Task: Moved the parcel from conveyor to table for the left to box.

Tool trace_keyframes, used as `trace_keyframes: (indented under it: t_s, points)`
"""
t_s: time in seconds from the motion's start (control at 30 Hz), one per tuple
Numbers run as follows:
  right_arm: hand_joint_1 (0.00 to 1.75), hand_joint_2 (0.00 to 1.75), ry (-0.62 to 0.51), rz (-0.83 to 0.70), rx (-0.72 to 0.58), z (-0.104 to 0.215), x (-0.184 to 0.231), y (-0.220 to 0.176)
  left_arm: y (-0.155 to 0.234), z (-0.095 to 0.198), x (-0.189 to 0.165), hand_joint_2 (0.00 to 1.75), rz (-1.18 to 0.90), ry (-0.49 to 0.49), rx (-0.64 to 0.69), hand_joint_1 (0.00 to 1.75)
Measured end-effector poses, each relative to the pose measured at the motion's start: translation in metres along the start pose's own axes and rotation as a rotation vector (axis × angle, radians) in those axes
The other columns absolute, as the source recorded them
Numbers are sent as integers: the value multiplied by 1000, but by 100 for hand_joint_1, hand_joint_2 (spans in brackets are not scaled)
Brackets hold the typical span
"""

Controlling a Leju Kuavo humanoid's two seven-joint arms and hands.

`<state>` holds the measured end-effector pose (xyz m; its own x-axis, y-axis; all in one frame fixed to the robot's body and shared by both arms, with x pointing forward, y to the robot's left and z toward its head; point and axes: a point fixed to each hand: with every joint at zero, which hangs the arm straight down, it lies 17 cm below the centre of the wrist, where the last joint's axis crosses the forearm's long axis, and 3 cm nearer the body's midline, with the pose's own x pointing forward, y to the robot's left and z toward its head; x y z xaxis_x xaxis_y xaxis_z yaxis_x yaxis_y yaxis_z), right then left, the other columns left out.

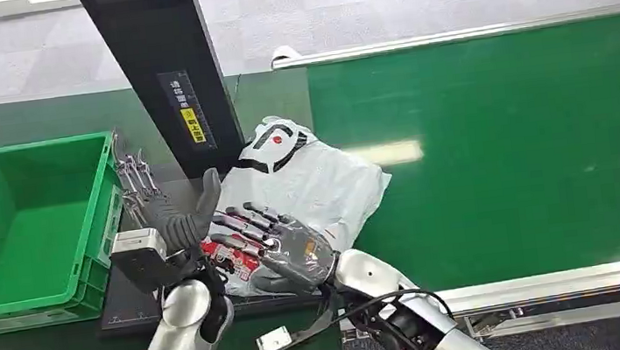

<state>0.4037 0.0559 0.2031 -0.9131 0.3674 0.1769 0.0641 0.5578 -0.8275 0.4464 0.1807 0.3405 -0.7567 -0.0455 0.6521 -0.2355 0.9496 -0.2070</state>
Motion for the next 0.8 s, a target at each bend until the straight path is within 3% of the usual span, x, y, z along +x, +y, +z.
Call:
trace_keyframes:
  t_s: [0.33,0.53,0.8]
  points:
    - [0,175,27,-71,-34,6,-6,-5,3,2,1,175,-4,2,9,0]
    - [0,175,136,-276,-157,14,-19,-24,5,3,2,175,-6,-1,12,0]
    - [0,175,161,-291,-256,22,-25,-50,7,3,3,175,-7,-4,11,0]
